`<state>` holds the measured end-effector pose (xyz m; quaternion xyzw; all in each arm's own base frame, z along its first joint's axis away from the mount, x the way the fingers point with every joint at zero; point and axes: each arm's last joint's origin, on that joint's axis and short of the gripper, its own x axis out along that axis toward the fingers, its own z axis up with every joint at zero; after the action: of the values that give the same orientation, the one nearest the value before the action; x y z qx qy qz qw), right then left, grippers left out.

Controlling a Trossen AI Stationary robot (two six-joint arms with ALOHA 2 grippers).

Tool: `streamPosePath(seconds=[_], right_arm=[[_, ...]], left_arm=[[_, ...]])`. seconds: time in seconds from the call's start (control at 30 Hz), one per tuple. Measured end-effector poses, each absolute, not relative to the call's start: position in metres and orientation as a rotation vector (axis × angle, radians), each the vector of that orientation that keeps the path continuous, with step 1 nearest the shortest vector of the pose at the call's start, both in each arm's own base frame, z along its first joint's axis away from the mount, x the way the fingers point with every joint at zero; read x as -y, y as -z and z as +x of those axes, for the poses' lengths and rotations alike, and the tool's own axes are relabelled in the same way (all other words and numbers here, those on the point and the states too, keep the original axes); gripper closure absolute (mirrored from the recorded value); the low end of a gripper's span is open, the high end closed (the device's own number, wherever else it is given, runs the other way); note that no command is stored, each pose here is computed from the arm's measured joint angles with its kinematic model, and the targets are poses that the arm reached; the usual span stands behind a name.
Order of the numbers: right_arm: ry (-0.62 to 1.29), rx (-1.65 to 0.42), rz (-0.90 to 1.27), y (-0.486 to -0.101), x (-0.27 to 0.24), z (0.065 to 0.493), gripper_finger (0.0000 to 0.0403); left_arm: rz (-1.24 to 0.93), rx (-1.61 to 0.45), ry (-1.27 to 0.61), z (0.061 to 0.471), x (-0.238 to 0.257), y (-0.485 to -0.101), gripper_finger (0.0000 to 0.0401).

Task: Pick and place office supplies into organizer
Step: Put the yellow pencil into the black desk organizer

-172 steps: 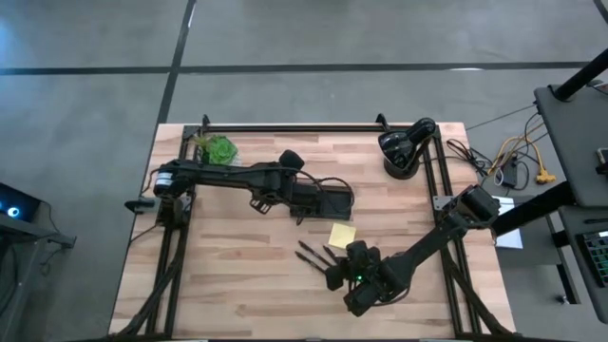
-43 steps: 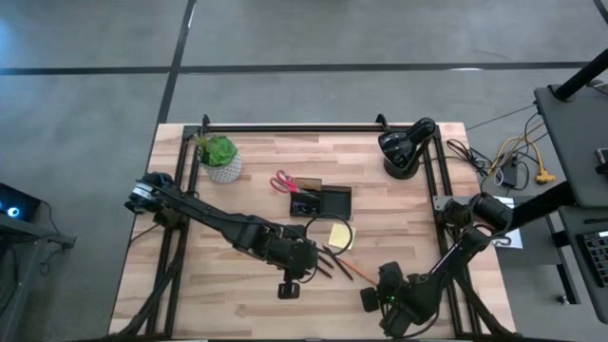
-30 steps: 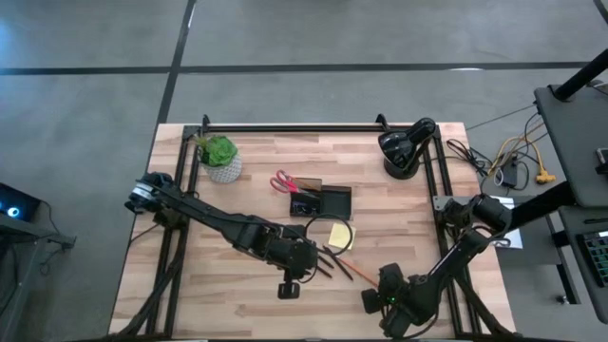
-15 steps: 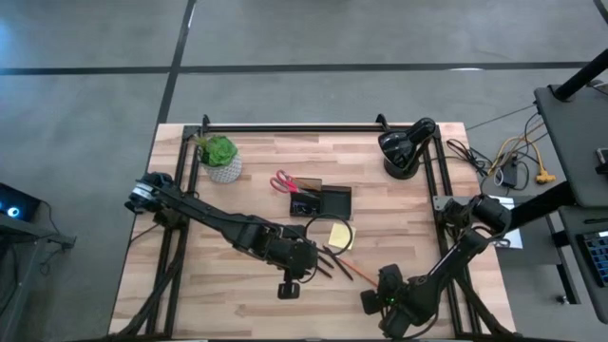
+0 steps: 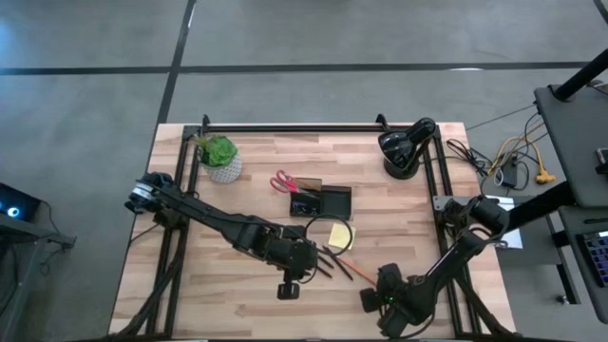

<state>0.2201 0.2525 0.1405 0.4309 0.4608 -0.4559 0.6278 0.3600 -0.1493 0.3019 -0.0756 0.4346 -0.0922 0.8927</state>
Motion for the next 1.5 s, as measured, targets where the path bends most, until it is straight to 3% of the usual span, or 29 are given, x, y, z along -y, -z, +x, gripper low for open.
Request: streamPosePath(seconds=[0.63, 0.87, 1.2, 1.5], right_arm=[[1.048, -1.032, 0.979, -0.146, -0.252, 0.223, 0.0394], [1.235, -1.090, 0.817, -0.174, -0.236, 0.215, 0.0394], [1.149, -1.134, 0.971, -0.157, -0.234, 0.215, 0.0394], [1.162, -1.141, 0.972, -0.152, -0.231, 0.214, 0.0394]], left_arm=[[-0.153, -0.901, 0.190, 0.360, 0.149, -0.302, 0.0360], [-0.153, -0.900, 0.189, 0.360, 0.149, -0.302, 0.0360], [-0.153, -0.903, 0.189, 0.360, 0.149, -0.295, 0.0360], [-0.169, -0.944, 0.174, 0.358, 0.149, -0.282, 0.0360]])
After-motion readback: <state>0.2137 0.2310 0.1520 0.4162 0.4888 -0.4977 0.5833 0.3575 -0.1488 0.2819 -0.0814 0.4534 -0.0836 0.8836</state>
